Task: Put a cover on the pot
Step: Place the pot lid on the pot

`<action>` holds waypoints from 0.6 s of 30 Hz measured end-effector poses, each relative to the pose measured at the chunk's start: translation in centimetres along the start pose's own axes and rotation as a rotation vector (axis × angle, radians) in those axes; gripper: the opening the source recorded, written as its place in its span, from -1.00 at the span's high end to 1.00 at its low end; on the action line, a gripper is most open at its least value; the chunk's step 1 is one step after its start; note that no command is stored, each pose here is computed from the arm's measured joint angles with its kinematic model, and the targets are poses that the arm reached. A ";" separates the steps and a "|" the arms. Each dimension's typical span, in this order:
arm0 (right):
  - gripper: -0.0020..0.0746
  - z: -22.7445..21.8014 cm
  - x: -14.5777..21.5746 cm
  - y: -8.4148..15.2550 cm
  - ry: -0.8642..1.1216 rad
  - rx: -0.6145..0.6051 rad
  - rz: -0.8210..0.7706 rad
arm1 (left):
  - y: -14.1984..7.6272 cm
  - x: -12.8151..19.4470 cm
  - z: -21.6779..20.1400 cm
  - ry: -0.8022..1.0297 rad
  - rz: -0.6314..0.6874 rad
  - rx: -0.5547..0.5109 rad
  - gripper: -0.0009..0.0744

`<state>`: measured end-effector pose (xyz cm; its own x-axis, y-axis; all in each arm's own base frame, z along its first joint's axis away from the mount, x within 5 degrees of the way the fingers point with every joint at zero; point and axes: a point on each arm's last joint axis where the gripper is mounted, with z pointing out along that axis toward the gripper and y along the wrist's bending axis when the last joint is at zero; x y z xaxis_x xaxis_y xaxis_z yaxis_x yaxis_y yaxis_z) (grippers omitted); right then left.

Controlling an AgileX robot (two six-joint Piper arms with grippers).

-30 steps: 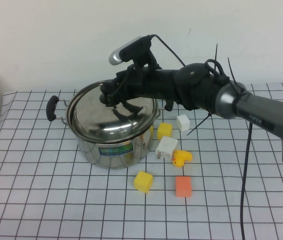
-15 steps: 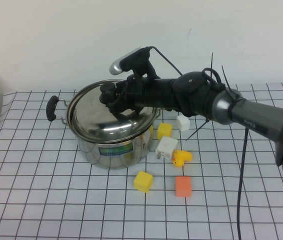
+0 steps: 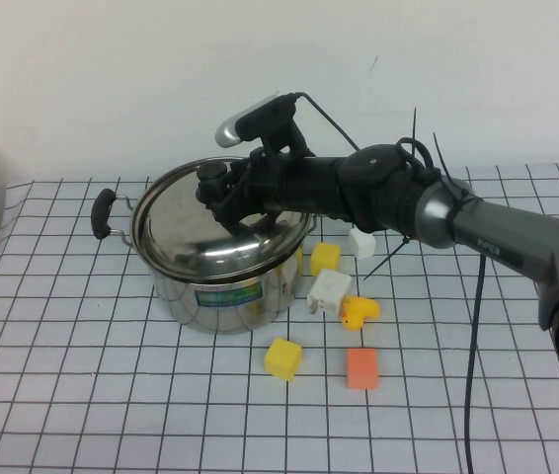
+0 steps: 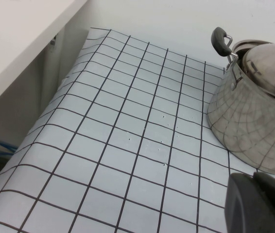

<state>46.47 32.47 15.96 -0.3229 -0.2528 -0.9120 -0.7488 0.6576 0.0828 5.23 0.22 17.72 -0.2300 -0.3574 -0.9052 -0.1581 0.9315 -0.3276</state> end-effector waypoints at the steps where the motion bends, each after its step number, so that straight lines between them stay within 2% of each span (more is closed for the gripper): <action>1: -0.20 0.0 0.0 0.0 -0.002 0.000 -0.004 | 0.0 0.0 0.0 0.000 0.000 0.000 0.98; 18: -0.20 0.3 -0.2 0.0 -0.025 0.002 -0.018 | 0.0 0.0 0.0 0.000 -0.005 0.000 0.98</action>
<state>46.67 32.73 16.04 -0.2946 -0.2468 -0.9232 -0.7533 0.6544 0.0654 5.23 0.22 17.72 -0.2293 -0.3616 -0.9037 -0.1591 0.9298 -0.3318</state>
